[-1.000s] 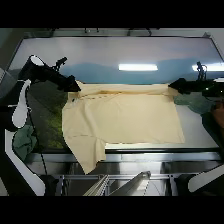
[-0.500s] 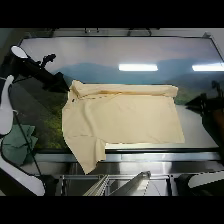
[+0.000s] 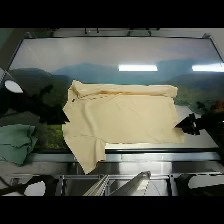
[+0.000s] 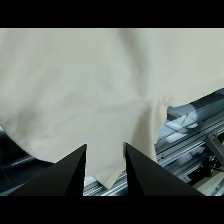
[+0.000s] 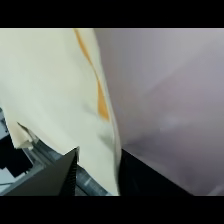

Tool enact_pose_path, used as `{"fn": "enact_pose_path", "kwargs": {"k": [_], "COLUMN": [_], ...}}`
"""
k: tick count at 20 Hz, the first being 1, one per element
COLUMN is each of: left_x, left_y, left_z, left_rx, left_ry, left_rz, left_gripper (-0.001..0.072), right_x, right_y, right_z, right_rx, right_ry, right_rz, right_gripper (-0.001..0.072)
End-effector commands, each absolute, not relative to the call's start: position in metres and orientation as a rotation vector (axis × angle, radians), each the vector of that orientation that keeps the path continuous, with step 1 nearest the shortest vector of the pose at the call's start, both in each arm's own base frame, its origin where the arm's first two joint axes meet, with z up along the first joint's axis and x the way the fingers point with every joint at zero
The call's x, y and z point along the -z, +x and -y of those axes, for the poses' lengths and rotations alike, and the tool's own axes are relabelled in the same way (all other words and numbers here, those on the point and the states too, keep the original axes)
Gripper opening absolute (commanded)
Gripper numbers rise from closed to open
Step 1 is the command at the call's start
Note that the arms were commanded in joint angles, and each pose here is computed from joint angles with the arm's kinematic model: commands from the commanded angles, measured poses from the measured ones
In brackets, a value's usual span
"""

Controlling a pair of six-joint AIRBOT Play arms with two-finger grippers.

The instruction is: Fold the shirts.

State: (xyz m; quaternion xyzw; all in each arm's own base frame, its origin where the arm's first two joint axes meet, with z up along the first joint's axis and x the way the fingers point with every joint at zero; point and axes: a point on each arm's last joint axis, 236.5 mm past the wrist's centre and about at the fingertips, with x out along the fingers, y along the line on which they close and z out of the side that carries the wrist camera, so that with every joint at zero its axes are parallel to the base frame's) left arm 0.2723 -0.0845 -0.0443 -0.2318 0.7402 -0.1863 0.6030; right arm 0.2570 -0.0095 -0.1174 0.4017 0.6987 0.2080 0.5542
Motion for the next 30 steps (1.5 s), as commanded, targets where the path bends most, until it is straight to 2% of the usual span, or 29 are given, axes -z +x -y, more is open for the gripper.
{"fn": "enact_pose_path", "kwargs": {"k": [1,7,13,15,16,18,19,20,21,22,23,26,30], "left_x": [0.073,0.101,0.133,0.144,0.147,0.147,0.145,0.143,0.139,0.135,0.130,0.114,0.077], "left_y": [0.216,0.169,0.162,0.165,0.171,0.197,0.211,0.221,0.230,0.237,0.243,0.257,0.247], "left_z": [0.092,0.096,0.104,0.110,0.115,0.125,0.130,0.133,0.135,0.136,0.134,0.119,0.099], "left_rx": [0.373,0.286,0.264,0.275,0.291,0.323,0.341,0.354,0.373,0.381,0.381,0.358,0.422], "left_ry": [-0.581,-0.635,-0.609,-0.574,-0.549,-0.481,-0.448,-0.424,-0.406,-0.403,-0.410,-0.454,-0.482], "left_rz": [-1.750,-1.789,-1.874,-1.906,-1.907,-1.850,-1.819,-1.794,-1.773,-1.758,-1.744,-1.678,-1.654], "left_gripper": [0.0256,0.0256,0.0256,0.0256,0.0225,0.0225,0.0222,0.0153,0.0027,0.0026,0.0026,0.0026,0.0026], "right_x": [0.141,0.139,0.133,0.132,0.132,0.132,0.130,0.128,0.125,0.124,0.122,0.116,0.104], "right_y": [0.261,0.268,0.265,0.263,0.263,0.263,0.263,0.262,0.261,0.261,0.262,0.266,0.263], "right_z": [-0.007,-0.034,-0.038,-0.039,-0.039,-0.039,-0.040,-0.042,-0.044,-0.043,-0.042,-0.037,-0.033], "right_rx": [-0.470,-0.524,-0.554,-0.559,-0.560,-0.560,-0.563,-0.573,-0.582,-0.574,-0.562,-0.526,-0.512], "right_ry": [0.807,0.763,0.787,0.790,0.791,0.793,0.800,0.810,0.817,0.823,0.825,0.846,0.870], "right_rz": [-1.671,-1.678,-1.691,-1.695,-1.696,-1.697,-1.699,-1.702,-1.706,-1.708,-1.704,-1.688,-1.691], "right_gripper": [0.0353,0.0343,0.0343,0.0343,0.0344,0.0335,0.0250,0.0119,0.0079,0.0074,0.0015,0.0014,0.0014]}}
